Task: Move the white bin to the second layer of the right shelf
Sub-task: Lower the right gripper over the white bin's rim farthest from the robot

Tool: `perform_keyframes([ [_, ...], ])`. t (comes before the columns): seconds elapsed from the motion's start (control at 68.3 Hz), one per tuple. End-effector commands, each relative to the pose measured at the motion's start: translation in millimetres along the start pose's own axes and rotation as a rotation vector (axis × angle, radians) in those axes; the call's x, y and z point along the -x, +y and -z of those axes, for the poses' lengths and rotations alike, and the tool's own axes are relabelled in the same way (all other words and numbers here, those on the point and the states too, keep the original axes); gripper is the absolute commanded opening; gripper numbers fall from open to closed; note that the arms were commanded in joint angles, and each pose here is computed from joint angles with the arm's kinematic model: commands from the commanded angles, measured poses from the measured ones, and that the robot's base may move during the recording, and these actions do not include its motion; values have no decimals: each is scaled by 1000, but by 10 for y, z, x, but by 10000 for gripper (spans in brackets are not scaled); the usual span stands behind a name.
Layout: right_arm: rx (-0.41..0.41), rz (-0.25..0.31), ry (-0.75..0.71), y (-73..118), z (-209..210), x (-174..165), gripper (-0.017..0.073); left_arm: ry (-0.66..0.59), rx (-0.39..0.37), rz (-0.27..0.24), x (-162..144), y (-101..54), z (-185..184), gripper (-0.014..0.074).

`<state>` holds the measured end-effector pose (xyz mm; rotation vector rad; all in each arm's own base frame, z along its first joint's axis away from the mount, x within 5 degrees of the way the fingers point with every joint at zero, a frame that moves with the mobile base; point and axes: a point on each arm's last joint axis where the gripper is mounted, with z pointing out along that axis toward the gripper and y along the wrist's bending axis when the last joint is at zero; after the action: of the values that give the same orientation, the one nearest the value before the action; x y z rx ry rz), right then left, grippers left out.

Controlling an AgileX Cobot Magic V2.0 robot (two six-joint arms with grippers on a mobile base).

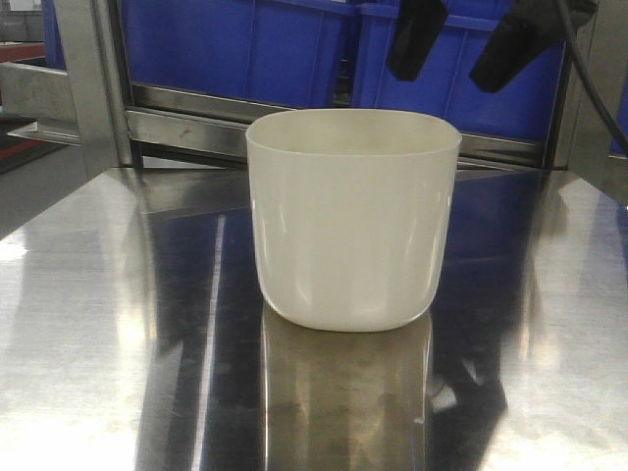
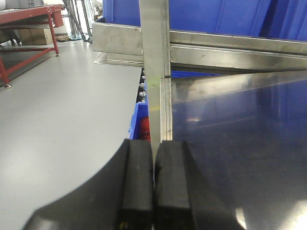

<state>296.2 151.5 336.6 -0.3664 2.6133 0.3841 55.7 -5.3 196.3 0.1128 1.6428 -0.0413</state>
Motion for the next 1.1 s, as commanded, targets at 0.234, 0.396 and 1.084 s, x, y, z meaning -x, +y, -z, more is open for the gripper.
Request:
perform_keyframes([
  [0.234,8,2,0,21,-28,84,551,-63,-3,3,-38,-5,-10,85],
  [0.396,-2,0,28,3,-153,91,551,-63,-3,3,-38,-5,-10,85],
  [1.084,-37,-3,119,-73,-634,96,551,-63,-3,3,-38,-5,-10,85],
])
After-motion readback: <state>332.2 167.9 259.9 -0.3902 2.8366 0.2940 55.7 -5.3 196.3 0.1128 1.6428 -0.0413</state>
